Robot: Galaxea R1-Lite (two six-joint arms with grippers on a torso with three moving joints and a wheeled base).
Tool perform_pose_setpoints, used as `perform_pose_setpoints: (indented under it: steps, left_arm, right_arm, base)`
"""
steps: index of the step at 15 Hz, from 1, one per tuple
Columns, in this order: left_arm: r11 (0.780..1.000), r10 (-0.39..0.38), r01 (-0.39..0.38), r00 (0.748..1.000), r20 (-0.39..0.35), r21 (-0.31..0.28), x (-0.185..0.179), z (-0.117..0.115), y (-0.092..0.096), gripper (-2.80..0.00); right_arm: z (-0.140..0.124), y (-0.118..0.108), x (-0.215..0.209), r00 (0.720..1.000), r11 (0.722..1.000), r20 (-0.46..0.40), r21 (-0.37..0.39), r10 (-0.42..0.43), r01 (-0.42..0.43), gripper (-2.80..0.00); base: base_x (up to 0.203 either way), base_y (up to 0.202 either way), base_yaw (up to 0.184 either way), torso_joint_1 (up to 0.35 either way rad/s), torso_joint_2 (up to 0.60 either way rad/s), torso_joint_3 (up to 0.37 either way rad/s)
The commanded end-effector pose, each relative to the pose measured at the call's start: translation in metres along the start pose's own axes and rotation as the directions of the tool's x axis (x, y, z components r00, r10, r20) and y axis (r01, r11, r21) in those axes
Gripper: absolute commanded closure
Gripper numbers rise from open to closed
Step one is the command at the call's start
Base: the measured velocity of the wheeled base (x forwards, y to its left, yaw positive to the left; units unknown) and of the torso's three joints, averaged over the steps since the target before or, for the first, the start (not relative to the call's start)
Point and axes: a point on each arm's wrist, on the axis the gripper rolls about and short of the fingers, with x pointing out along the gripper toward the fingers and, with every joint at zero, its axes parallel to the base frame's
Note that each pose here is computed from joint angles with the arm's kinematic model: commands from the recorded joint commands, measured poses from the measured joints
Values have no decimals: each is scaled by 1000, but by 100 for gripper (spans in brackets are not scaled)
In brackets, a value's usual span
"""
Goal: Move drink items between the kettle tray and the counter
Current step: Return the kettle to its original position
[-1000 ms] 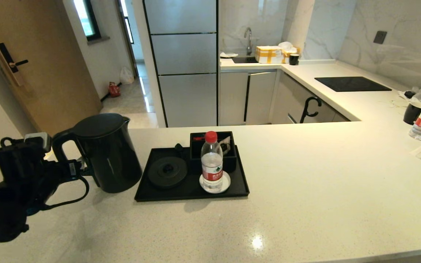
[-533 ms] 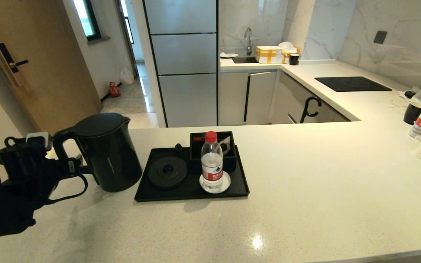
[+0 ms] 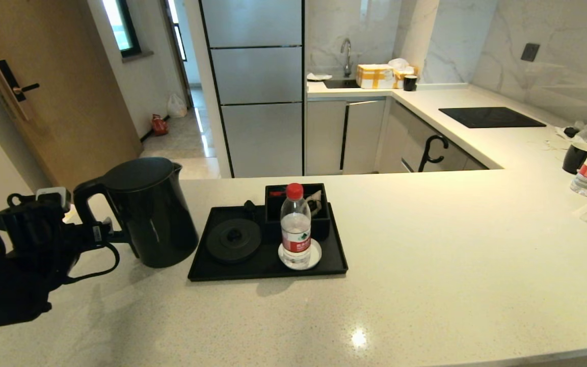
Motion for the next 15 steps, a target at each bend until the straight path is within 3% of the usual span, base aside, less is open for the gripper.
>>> perform_pose_setpoints:
  steps: [1,10,11,12,13,15]
  left_arm:
    - [1000,3,-3,1000,14,-3,2,1,0,-280]
    - [1000,1,0,999,32,-6,15,-1,-4,-280]
    - [1000,4,-3,997,72,-16,20,9,-4,-280]
    - [1000,6,-5,996,85,-19,21,12,-5,-223]
    - [1000,7,-5,996,89,-20,22,13,-5,0]
    - [1000,7,-5,996,89,-20,22,13,-5,0]
  right_arm:
    - [0,0,0,1000,1000,-2,0,-1,1,0]
    - [0,0,0,1000,1000,-2,0,1,-1,0]
    - [0,0,0,1000,1000,-2,0,1,-1,0]
    - [0,0,0,1000,1000,-2,0,0,0,0]
    - [0,0,0,1000,1000,-2,0,-1,1,0]
    - [0,0,0,1000,1000,-2,0,-1,1,0]
  base:
    - [0,0,0,0,0,0]
    - [0,0,0,0,0,0]
    - [0,0,0,0,0,0]
    - [0,0,0,0,0,0]
    - [0,0,0,0,0,0]
    - [0,0,0,0,0,0]
